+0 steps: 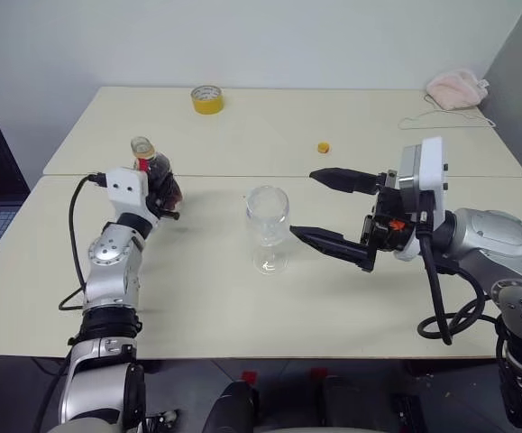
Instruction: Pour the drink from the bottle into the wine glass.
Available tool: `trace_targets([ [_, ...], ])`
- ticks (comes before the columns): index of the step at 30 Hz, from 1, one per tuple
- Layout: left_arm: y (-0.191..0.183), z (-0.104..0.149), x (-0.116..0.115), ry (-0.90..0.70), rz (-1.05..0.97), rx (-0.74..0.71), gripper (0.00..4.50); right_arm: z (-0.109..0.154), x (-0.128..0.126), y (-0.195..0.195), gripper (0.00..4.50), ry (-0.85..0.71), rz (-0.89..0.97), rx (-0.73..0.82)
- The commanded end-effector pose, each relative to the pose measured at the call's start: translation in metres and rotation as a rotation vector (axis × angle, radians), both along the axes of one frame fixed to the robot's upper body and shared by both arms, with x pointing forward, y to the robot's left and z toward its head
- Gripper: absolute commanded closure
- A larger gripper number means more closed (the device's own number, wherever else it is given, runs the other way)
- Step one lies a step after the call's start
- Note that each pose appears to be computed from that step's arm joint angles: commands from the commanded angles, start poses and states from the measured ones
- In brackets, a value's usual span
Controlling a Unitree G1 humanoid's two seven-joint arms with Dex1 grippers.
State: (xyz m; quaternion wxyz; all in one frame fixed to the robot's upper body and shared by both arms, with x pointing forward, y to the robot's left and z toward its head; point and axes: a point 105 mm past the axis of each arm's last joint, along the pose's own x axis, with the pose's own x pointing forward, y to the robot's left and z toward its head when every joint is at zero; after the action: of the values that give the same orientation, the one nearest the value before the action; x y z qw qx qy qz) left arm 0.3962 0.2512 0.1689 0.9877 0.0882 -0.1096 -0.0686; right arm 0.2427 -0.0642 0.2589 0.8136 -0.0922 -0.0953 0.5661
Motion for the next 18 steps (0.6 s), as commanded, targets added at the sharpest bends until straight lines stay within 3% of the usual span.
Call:
trace_targets([
  [1, -0.007, 0.052, -0.005, -0.153, -0.035, 0.083, 3.66, 0.003, -0.007, -0.002, 0.0, -0.034, 0.008, -0.008],
  [10, -0.032, 0.066, -0.013, -0.178, -0.145, 0.254, 3.71, -0.004, -0.007, -0.001, 0.0, -0.045, -0.005, -0.018],
  [18, -0.057, 0.078, -0.021, -0.199, -0.259, 0.396, 3.71, -0.025, 0.001, -0.004, 0.0, 0.0, -0.034, -0.023],
])
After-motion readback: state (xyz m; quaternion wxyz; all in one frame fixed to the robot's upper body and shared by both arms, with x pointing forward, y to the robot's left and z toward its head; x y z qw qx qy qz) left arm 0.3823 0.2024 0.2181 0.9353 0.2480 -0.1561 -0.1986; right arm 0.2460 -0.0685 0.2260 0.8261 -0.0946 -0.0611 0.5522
